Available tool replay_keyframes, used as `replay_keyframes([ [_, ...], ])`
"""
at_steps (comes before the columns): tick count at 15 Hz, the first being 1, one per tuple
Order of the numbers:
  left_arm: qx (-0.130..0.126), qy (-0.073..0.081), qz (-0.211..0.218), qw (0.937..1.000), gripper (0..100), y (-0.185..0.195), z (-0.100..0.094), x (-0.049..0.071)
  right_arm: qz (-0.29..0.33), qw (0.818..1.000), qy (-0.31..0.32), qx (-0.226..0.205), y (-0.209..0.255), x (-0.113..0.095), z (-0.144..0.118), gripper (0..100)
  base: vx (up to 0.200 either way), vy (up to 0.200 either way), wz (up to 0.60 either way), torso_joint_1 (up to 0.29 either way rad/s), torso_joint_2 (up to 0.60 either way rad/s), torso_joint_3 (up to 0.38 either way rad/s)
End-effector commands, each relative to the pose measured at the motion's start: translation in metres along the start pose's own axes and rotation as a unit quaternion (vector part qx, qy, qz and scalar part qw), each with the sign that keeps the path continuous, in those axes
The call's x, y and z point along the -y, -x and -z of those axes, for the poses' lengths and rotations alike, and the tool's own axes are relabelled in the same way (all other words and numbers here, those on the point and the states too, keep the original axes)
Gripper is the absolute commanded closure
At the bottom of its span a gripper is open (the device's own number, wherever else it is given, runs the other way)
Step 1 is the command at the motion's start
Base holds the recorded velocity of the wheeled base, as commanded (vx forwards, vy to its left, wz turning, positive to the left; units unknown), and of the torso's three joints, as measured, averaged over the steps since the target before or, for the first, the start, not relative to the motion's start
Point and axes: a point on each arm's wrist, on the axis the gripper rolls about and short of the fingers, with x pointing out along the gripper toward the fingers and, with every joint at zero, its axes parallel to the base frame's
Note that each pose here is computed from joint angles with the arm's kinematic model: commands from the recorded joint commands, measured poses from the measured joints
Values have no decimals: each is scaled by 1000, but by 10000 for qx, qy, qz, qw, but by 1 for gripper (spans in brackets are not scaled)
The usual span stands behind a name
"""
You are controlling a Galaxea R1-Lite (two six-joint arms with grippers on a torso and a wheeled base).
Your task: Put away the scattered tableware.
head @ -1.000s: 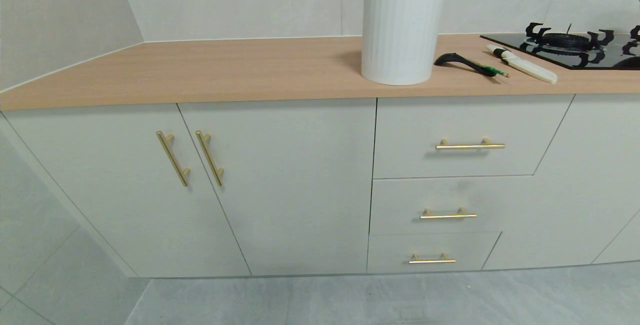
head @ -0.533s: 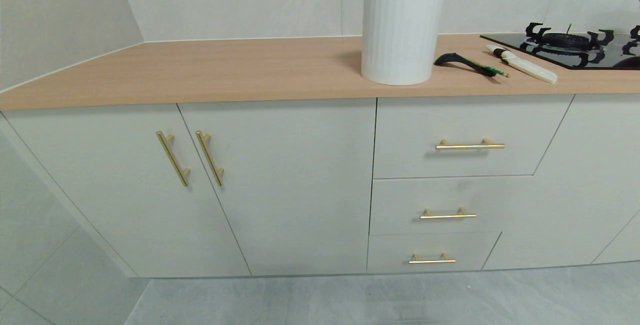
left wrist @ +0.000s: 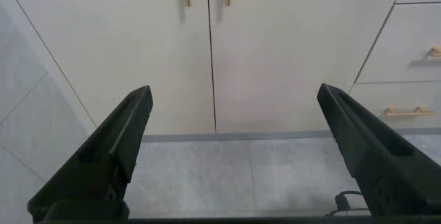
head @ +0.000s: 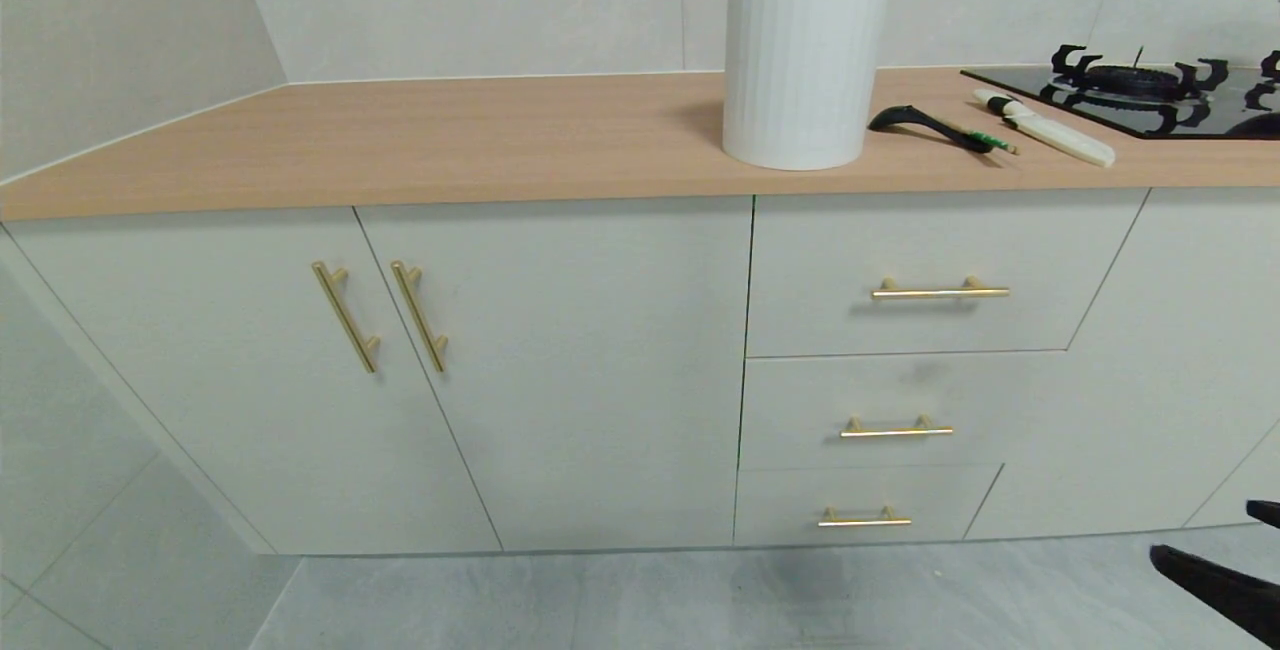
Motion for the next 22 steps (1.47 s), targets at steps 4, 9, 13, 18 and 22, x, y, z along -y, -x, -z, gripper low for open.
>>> replay_keyframes([
  [4, -6, -1, -1, 10000, 0, 0, 0, 0, -336, 9945, 47, -992, -89, 1, -30, 0, 0, 0, 0, 0, 0, 0],
  [9, -6, -1, -1, 10000, 0, 0, 0, 0, -376, 9946, 94, -964, -152, 5, -49, 0, 0, 0, 0, 0, 0, 0],
  [13, -6, -1, -1, 10000, 0, 0, 0, 0, 93, 9900, 63, -1404, -204, 11, -20, 0, 0, 0, 0, 0, 0, 0],
  [18, -6, -1, -1, 10000, 0, 0, 0, 0, 418, 9915, -209, -1217, -254, 17, 8, 0, 0, 0, 0, 0, 0, 0],
  [22, -6, -1, -1, 10000, 0, 0, 0, 0, 796, 9945, -313, -607, -281, 24, 17, 0, 0, 0, 0, 0, 0, 0],
])
